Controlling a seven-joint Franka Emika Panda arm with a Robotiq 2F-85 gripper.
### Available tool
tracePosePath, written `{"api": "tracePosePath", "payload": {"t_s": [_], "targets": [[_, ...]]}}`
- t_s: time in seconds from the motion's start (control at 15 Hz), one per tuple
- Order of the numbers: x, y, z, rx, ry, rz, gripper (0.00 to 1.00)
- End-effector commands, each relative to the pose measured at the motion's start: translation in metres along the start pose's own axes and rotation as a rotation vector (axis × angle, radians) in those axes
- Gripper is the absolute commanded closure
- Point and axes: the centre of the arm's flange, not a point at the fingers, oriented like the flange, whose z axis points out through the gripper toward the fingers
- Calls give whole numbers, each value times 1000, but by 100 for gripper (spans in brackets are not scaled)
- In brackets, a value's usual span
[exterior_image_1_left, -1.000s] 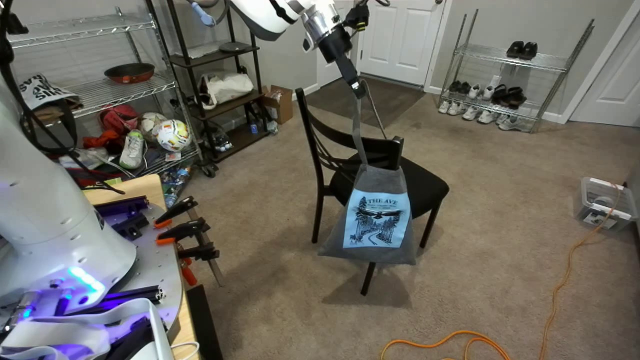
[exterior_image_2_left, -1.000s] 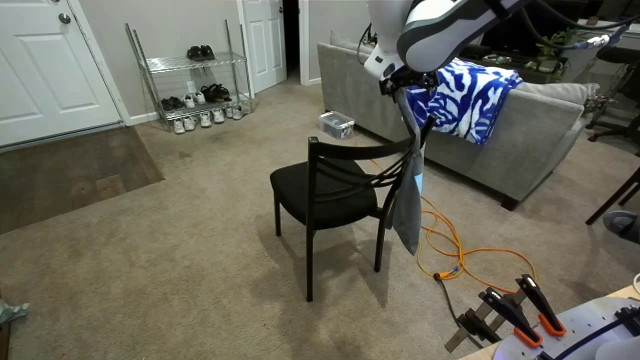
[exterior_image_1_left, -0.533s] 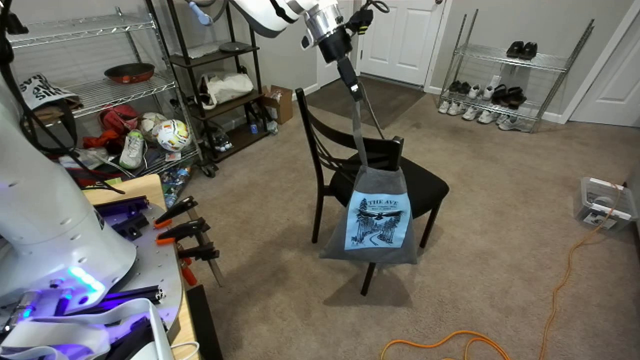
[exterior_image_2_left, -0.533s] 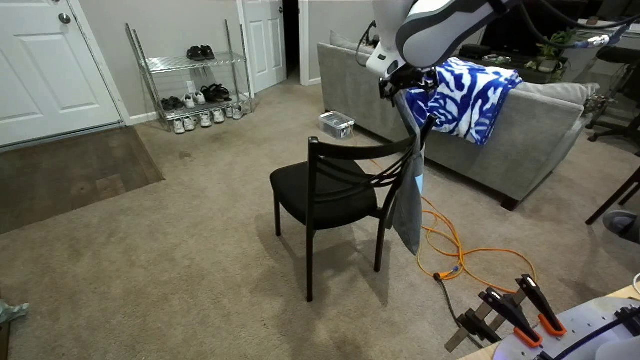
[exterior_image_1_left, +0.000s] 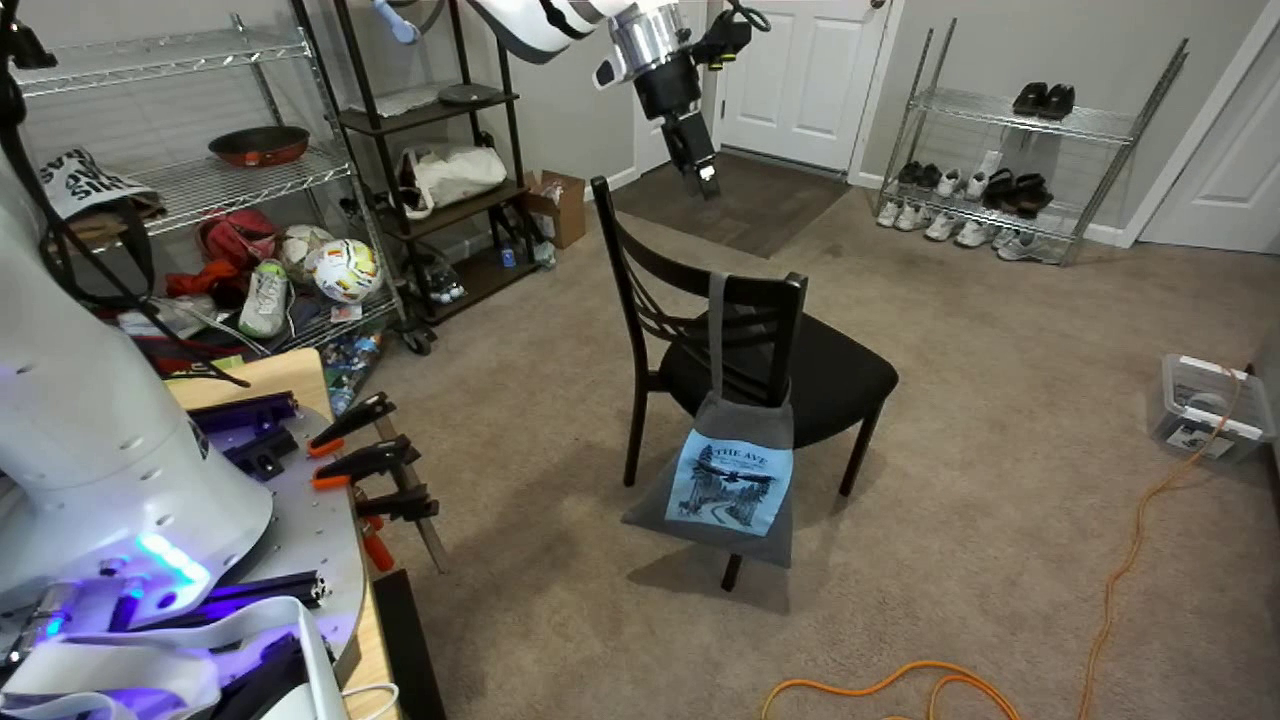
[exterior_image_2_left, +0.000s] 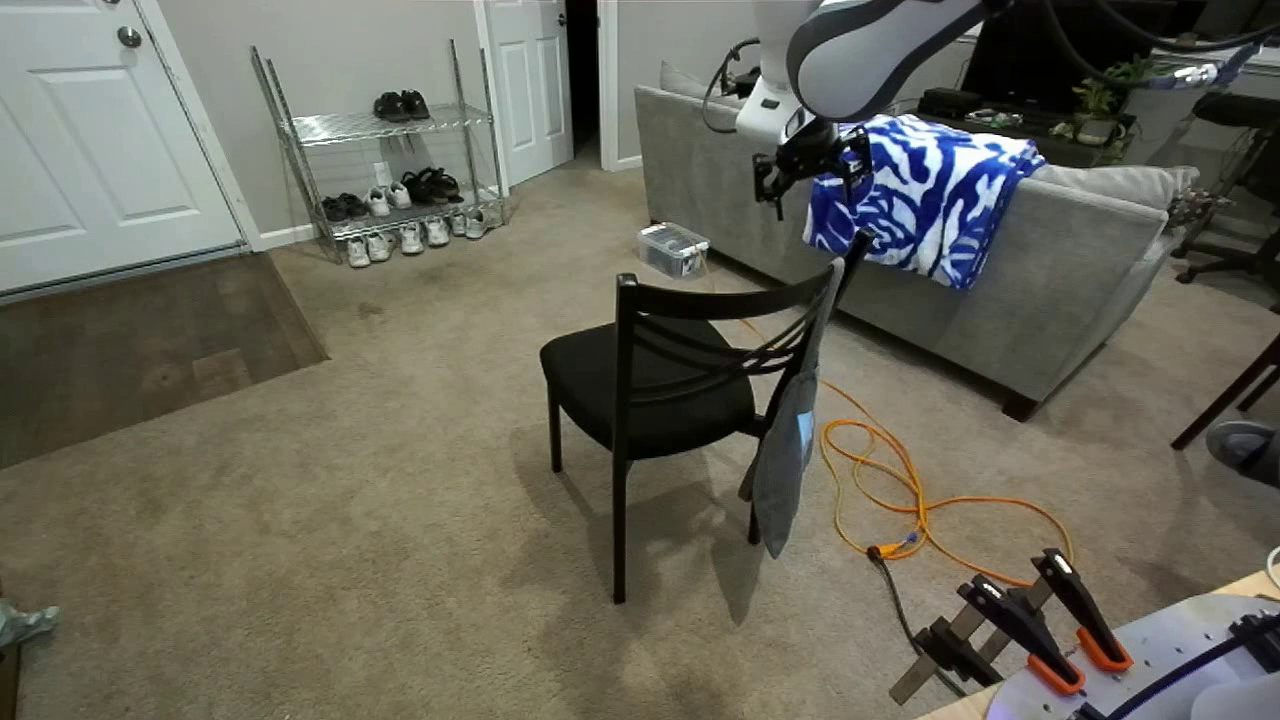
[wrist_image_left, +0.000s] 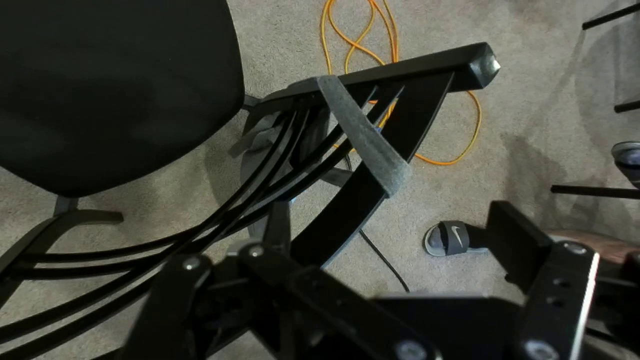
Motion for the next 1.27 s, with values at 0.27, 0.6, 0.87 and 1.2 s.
{"api": "tracePosePath", "payload": {"t_s": [0.27, 0.6, 0.87, 1.2], "targets": [[2, 4, -3, 17, -32, -33, 0], [2, 5, -3, 23, -40, -40, 0], [2, 5, -3, 23, -40, -40, 0], [2, 5, -3, 23, -40, -40, 0]]}}
